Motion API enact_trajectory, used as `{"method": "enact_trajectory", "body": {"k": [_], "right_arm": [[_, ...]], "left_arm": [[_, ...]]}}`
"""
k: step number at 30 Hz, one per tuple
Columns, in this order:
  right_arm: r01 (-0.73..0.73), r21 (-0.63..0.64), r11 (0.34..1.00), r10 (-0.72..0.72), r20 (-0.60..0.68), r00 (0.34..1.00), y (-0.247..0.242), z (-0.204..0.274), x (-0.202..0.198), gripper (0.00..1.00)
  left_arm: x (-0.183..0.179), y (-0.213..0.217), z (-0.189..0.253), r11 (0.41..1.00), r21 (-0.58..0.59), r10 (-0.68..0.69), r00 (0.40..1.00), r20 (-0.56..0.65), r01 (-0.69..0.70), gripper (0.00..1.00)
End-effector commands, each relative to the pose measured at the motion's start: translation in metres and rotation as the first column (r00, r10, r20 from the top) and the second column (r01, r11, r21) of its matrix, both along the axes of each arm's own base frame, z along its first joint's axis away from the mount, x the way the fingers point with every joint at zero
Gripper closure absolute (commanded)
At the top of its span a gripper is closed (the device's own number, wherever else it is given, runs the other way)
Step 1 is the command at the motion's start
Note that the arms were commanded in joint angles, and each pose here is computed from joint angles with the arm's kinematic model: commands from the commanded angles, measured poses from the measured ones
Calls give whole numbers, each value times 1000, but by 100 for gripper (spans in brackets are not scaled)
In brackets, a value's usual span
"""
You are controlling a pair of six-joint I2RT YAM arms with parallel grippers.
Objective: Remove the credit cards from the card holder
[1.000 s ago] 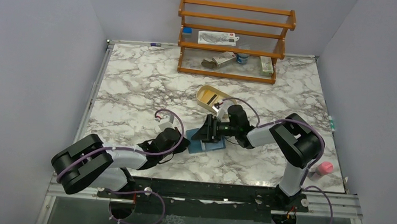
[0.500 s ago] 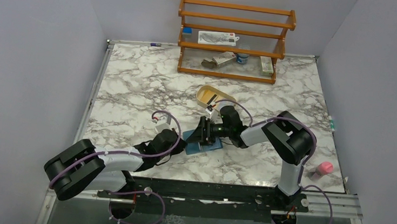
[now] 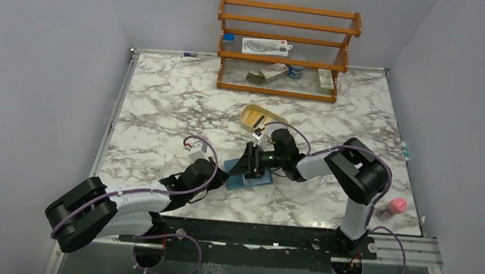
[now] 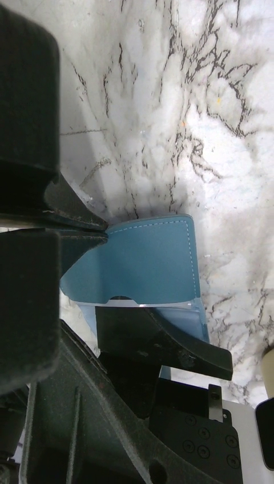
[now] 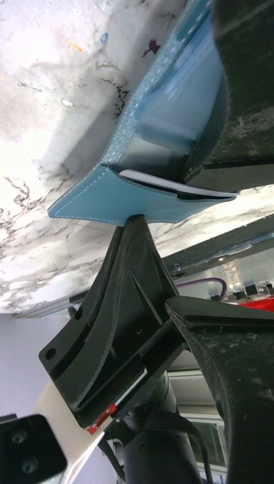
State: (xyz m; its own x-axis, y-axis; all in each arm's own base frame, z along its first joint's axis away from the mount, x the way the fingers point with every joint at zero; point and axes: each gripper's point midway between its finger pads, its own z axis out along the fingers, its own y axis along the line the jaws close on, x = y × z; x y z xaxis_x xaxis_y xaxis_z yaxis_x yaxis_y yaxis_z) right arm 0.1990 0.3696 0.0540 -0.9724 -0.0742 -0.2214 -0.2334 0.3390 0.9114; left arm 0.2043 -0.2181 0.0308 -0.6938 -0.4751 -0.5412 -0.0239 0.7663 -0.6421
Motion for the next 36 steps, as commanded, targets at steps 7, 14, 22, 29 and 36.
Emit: {"method": "enact_trajectory", "body": {"k": [7,14,22,29,36], "right_arm": [[-11,70,998,8,38,999,-20,37,12,32],[0,40,999,0,16,1000,-22,20,12,33],[-2,-46,999,0,-43,999,-29,-21,7,43],[6,-120,993,-8,-17,1000,-35,-28,9,63],[34,-237,971,-25,41,999,-51,-33,13,91]], "left_arm": [[0,21,-4,996,63,59,998,9,-60,100],[1,20,-5,996,62,58,998,7,-59,100],[1,19,-5,996,67,54,999,3,-54,100],[3,18,-6,996,74,54,999,3,-54,100],[4,15,-7,996,76,47,999,1,-47,100]]}}
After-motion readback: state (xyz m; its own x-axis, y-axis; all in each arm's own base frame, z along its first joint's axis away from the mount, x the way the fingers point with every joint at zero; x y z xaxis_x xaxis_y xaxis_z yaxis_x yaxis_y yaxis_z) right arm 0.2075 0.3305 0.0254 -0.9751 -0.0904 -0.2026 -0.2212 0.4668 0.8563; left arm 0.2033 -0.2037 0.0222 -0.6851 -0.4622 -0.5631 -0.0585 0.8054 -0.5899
